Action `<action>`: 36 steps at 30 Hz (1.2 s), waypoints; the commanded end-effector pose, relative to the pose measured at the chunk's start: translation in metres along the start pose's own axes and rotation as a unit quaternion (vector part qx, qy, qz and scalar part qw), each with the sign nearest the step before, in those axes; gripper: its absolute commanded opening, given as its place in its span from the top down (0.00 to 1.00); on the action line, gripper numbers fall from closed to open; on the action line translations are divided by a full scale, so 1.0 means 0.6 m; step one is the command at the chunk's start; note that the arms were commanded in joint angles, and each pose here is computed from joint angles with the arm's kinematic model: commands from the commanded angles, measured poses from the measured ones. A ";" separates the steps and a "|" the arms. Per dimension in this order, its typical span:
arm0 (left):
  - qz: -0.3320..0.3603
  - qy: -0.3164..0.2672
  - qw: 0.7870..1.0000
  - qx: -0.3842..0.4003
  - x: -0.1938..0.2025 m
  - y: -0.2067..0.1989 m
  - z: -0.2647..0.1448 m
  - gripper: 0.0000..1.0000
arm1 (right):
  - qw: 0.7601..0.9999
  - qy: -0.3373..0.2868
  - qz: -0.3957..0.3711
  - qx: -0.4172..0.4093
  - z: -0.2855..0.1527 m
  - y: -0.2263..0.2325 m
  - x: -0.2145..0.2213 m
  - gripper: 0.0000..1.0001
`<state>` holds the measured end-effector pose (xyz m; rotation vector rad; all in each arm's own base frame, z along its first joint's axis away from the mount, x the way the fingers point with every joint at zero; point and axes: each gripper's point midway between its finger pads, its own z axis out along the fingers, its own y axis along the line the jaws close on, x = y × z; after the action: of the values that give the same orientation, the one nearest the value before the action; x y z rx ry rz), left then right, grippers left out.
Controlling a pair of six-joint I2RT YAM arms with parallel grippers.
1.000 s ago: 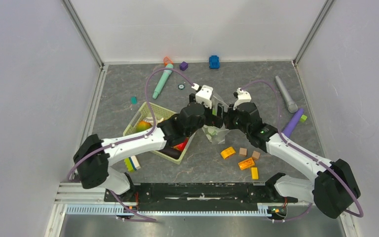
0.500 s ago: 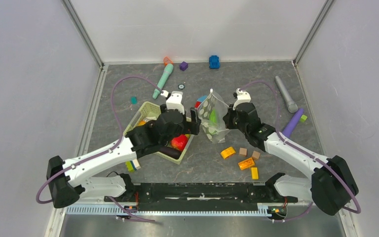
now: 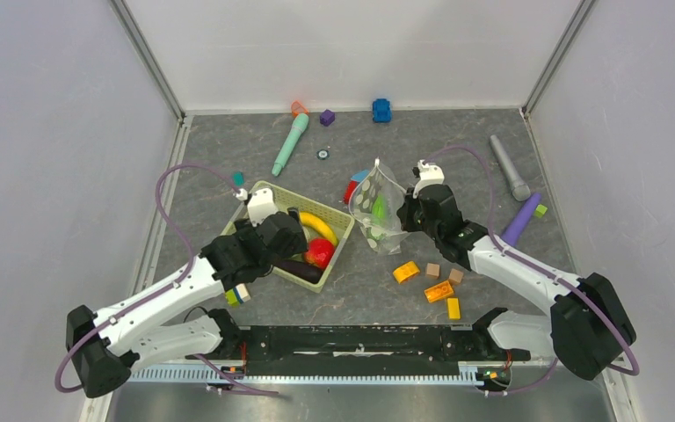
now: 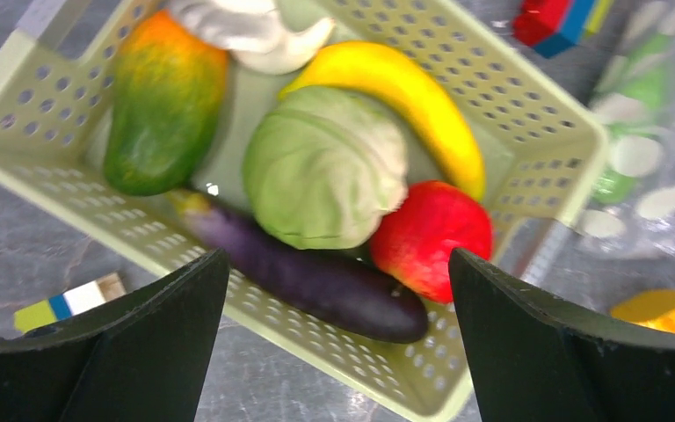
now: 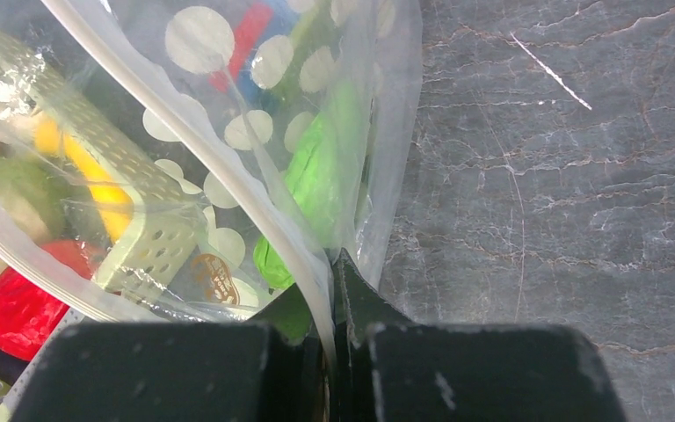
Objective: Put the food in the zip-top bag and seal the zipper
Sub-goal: Pick up the fake vegetable from the bin.
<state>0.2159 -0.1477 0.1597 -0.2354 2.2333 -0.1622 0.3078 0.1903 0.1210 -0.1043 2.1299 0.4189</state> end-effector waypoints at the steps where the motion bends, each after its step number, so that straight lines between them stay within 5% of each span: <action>1: -0.060 -0.003 0.997 -0.050 0.011 0.048 0.020 0.00 | 1.000 -0.015 -0.007 -0.003 0.004 0.002 -0.007 0.95; 10: -0.110 -0.019 0.994 0.005 0.010 0.029 0.063 0.00 | 1.000 -0.010 -0.010 -0.001 0.007 0.000 -0.001 0.95; 36: -0.113 0.027 0.993 -0.007 0.066 0.023 0.153 0.00 | 1.000 -0.014 -0.005 0.003 0.001 -0.006 0.003 0.94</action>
<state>0.2575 -0.1393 0.0774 -0.4958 2.2566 -0.2367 0.3060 0.1883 0.1110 -0.1152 2.1394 0.4058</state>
